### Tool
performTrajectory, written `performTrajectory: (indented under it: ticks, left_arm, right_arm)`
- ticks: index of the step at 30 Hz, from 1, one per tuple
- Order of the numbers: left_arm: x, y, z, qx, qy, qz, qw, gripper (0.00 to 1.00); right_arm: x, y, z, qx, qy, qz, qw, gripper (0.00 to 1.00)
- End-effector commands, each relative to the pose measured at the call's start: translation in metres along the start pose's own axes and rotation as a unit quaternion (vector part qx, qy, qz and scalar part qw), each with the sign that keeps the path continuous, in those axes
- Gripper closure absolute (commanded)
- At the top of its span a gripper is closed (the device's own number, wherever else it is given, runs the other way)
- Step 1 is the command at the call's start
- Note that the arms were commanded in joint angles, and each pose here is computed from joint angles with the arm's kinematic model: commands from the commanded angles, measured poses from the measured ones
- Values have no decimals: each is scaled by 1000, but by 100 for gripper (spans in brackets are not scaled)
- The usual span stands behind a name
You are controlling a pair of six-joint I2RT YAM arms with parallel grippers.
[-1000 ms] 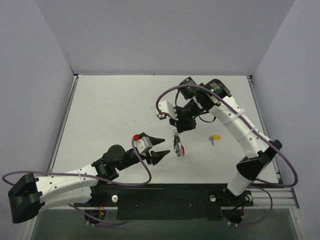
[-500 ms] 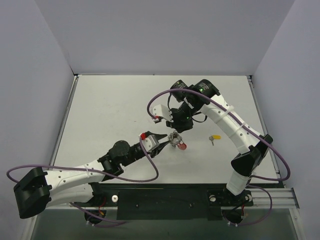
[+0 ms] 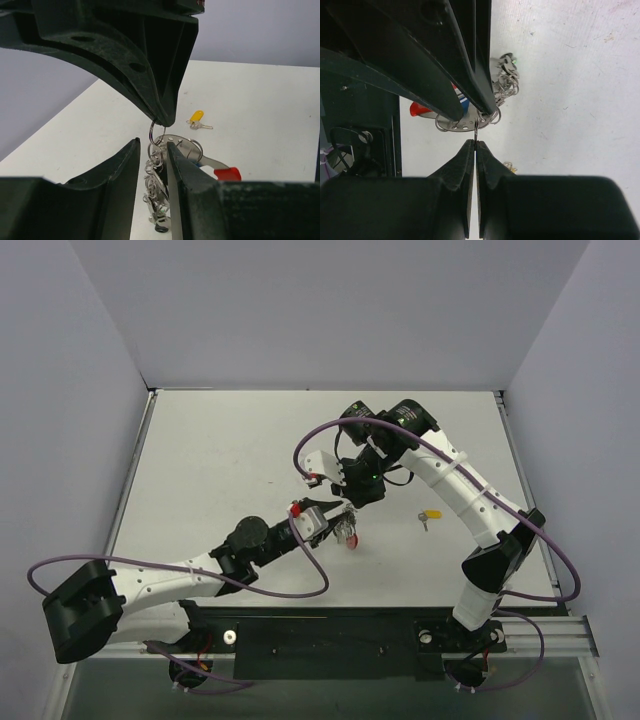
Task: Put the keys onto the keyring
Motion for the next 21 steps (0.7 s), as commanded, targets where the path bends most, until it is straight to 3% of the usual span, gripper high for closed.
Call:
performTrajectory:
  ticks: [1, 21]
  left_arm:
    - [13, 13, -30, -62, 12, -19, 998, 63]
    - [12, 17, -20, -8, 27, 28, 999, 80]
  right_arm:
    - [36, -16, 21, 70, 35, -86, 993, 100]
    - [37, -16, 20, 65, 34, -91, 993, 100]
Point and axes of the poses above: each gripper's point midway between its finger pads, its own y axis out along the fingers, its own x axis along the line the jaws close on, z = x × y, the point moved 9 cm from there along -y, back along the fingers, and after that the axes turned 10 degrees about y, right-handed, at the moved point
